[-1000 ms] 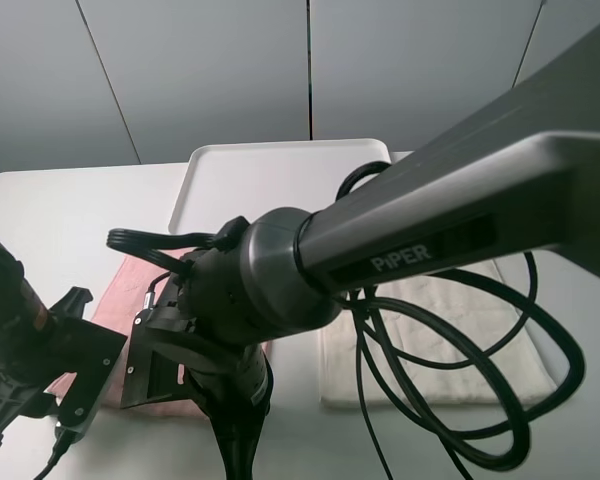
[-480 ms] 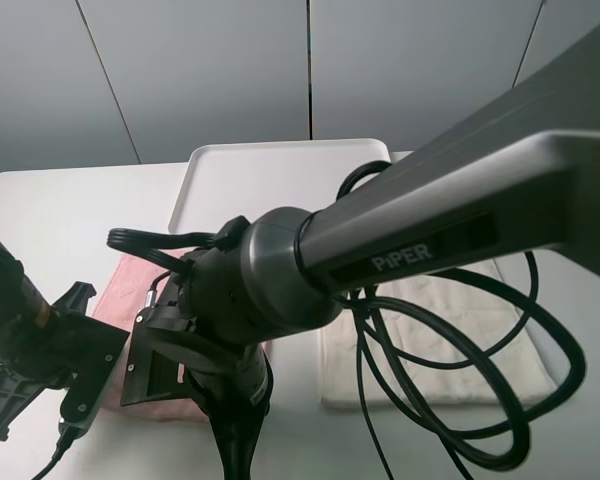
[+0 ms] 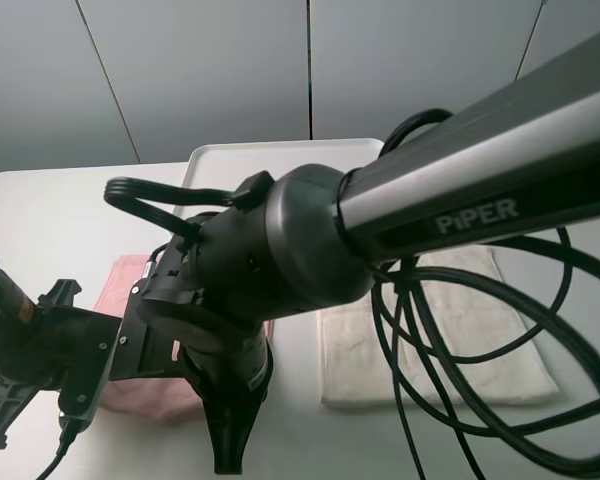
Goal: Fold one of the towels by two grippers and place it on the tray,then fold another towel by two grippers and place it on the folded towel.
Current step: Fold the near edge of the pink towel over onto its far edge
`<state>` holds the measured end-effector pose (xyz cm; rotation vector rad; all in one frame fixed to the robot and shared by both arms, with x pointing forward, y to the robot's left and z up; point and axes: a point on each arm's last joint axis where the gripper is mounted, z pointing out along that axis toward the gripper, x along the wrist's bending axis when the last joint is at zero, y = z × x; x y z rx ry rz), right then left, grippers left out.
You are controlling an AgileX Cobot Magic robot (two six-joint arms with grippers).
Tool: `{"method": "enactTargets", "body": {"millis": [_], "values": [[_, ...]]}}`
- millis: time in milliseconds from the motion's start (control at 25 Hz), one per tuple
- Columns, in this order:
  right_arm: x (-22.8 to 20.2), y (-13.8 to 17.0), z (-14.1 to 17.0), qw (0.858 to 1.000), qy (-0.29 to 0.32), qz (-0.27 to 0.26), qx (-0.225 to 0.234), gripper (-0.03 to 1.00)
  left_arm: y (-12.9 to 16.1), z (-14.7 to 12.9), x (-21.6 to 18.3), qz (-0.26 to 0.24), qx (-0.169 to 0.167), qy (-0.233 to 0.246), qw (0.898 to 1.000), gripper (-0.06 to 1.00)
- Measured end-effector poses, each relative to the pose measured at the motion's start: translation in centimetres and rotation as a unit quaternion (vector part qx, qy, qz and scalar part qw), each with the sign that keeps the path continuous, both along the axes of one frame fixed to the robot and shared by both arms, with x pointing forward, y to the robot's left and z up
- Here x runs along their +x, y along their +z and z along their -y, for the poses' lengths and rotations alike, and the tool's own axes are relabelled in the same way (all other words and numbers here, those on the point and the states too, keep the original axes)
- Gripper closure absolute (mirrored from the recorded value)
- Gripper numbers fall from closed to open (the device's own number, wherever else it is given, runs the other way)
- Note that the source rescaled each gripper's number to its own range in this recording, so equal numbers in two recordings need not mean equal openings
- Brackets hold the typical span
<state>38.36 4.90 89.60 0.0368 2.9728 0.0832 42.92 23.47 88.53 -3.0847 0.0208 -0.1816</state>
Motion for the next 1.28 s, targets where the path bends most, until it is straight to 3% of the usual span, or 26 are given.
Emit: {"method": "enactTargets", "body": {"millis": [240,520,680,920,1040,1280], "values": [[1.1,3.1,0.8,0.998,-0.040,0.039,0.025,0.97,1.6,0.1,0.0,0.038,-0.028,0.061,0.997,0.93],[3.2,6.6,2.4,0.991,-0.106,0.060,0.064,0.97,3.6,0.2,0.1,0.096,-0.076,0.140,0.982,0.93],[3.4,7.2,2.7,0.988,-0.119,0.067,0.071,0.97,4.2,0.2,0.6,0.125,-0.110,0.199,0.966,0.93],[3.8,7.4,2.7,0.978,-0.167,0.089,0.086,0.97,4.5,-1.0,1.8,0.159,-0.158,0.312,0.923,0.93],[4.2,7.6,2.7,0.972,-0.186,0.108,0.097,0.97,4.7,-1.1,2.2,0.176,-0.183,0.340,0.905,0.93],[5.2,7.7,2.9,0.960,-0.221,0.121,0.120,0.97,5.1,-0.8,2.8,0.203,-0.217,0.341,0.892,0.93]]}}
